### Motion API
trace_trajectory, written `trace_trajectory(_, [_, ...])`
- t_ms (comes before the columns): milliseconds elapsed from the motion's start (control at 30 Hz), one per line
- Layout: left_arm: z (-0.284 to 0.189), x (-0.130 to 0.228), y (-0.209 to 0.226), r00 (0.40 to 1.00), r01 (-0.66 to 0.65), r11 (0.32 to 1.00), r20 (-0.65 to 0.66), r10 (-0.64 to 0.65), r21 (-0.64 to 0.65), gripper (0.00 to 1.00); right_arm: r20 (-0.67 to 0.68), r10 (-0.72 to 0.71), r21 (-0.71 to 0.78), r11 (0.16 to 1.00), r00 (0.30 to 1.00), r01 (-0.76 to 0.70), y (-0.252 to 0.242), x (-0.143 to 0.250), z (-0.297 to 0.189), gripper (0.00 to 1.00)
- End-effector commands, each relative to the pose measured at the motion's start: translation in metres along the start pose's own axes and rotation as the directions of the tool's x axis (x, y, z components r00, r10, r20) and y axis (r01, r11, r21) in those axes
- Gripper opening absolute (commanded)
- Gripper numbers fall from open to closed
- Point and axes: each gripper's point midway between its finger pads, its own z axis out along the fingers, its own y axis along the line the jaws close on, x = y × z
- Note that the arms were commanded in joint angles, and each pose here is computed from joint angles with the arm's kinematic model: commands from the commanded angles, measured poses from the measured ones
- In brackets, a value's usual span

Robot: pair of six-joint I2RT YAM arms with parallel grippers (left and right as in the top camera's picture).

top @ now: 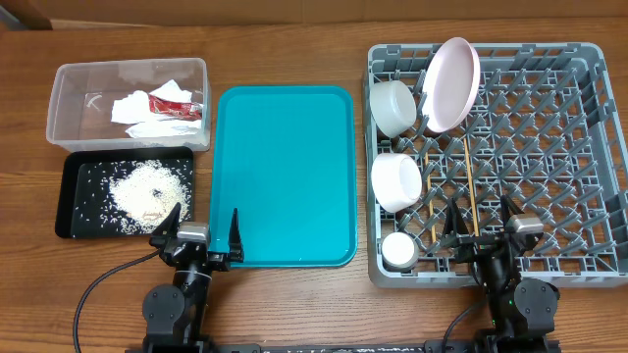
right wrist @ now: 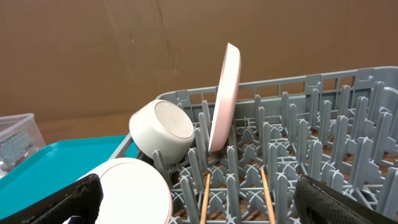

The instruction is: Sort waste into correct bins and load items into the dishwasher

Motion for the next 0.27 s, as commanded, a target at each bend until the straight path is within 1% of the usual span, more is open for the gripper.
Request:
trace_trajectory(0, [-0.0003,0.0005,0.0031,1.000,0.003,1.000,0.003,-0.003,-0.016,1.00,0.006,-0.002,0.004,1.000,1.000,0.002,-0.0016,0.0012,0.0002,1.00])
trace_trajectory(233, [-0.0003,0.0005,0.0031,1.000,0.003,1.000,0.003,-0.003,-0.016,1.00,0.006,-0.002,0.004,1.000,1.000,0.002,-0.0017,0.0012,0.0002,1.00])
